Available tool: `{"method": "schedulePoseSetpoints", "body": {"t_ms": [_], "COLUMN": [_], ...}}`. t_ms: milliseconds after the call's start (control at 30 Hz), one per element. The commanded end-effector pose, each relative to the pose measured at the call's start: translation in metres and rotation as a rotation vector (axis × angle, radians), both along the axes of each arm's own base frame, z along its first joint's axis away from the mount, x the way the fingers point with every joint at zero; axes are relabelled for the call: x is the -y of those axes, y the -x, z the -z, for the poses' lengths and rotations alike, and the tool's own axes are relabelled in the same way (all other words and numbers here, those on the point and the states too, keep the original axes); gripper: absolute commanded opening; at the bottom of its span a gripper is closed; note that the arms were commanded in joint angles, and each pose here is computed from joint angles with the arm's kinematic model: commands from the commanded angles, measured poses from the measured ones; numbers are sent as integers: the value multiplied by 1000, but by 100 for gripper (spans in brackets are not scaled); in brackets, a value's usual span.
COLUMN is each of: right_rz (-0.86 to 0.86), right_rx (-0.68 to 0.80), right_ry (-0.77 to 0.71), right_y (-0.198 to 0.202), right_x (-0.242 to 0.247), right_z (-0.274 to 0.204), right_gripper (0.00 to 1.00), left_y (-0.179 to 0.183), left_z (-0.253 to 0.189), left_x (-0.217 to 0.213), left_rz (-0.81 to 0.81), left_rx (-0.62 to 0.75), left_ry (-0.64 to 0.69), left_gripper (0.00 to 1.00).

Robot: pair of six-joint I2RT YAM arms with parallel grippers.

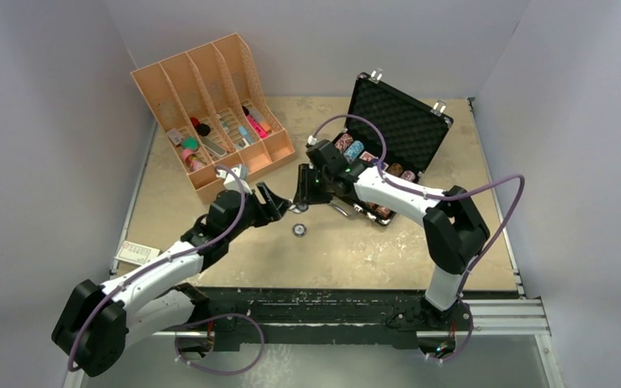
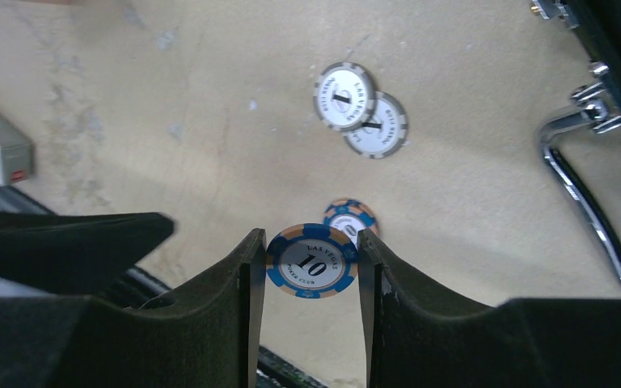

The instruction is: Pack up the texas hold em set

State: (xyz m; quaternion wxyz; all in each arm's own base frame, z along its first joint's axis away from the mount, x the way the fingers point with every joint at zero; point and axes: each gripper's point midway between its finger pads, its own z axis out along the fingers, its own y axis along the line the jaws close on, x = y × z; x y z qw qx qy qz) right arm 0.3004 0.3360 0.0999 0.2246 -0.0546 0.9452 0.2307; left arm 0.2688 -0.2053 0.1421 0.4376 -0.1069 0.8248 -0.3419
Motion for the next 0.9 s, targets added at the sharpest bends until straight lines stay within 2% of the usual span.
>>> {"method": "schedulePoseSetpoints", "body": {"t_ms": [0,167,400,500,567,700,767,867], "right_rz": [9,26,22,20,6,-78,-147,-335], "right_rx": [3,-26,-46,-51,-33,85,210,386], "right_ry": [-218,-318,-357,-365,-362,-353,-397,-486], "right_y": [3,7,10,10,8,-9,-20,-6], "right_x": [-23,-29,-32,-32,-28,-6,10,20], "right_z": [-46,-59,-64,-64,-65,-81,-105,-148], "right_gripper": [26,26,26,27,31,55,62,70], "left_y": [-4,-6,-14,-19,-20,-18,-12,-2], "left_z": [-35,-33,-33,-37,-37,-39,-48,-66], "left_x": [31,41,46,44,42,42,45,52], "left_rz": [84,90,39,12,4,33,82,172], "left_rx": [108,119,117,132,139,149,173,214], "left_ry": [229,249,280,294,283,225,211,187], "left_gripper": [66,55,27,10,0,0,0,0]}}
